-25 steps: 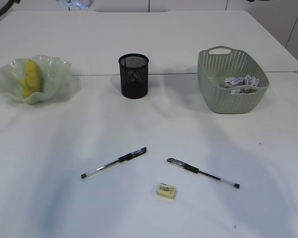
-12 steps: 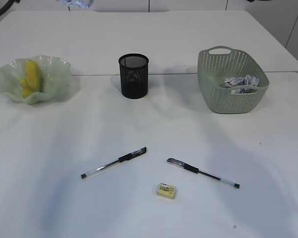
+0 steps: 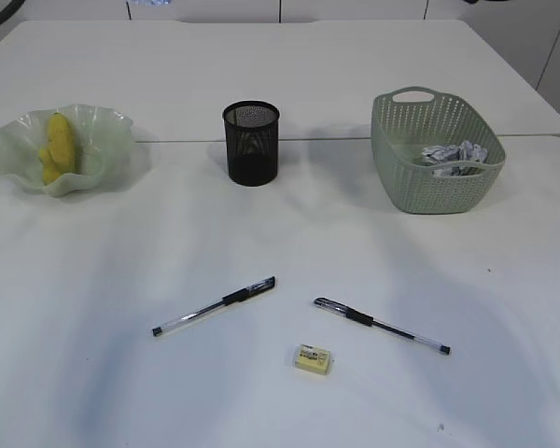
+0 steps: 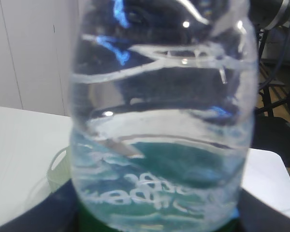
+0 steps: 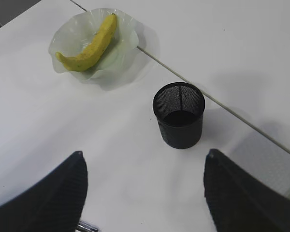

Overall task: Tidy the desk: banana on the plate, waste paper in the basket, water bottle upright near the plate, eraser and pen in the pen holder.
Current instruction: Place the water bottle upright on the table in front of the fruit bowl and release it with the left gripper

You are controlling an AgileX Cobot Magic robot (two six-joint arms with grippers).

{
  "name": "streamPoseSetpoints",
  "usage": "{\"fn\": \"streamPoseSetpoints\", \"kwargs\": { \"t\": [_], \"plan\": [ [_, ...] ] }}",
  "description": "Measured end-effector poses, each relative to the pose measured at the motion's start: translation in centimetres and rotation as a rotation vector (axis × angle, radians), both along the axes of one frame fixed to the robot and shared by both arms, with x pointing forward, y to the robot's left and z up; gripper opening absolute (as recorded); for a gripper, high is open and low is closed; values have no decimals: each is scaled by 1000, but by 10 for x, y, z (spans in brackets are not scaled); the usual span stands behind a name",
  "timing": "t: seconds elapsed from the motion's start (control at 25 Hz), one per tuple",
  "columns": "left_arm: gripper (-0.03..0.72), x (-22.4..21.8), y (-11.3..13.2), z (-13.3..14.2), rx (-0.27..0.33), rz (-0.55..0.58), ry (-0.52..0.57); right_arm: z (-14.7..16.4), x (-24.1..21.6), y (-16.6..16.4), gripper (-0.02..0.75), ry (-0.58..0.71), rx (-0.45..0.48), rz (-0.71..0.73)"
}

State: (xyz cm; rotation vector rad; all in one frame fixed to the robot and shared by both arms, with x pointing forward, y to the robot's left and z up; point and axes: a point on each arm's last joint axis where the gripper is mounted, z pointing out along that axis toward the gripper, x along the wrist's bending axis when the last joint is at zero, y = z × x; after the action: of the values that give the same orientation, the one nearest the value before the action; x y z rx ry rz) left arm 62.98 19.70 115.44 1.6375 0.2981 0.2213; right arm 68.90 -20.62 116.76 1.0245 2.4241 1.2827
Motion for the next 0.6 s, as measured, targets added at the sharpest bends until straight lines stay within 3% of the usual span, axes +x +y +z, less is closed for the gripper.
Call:
{"fn": "streamPoseSetpoints", "kwargs": {
  "t": [0.6],
  "plan": [
    [373, 0, 0, 1, -10, -1, -1, 0, 0, 0, 557, 0, 3, 1]
  ]
}}
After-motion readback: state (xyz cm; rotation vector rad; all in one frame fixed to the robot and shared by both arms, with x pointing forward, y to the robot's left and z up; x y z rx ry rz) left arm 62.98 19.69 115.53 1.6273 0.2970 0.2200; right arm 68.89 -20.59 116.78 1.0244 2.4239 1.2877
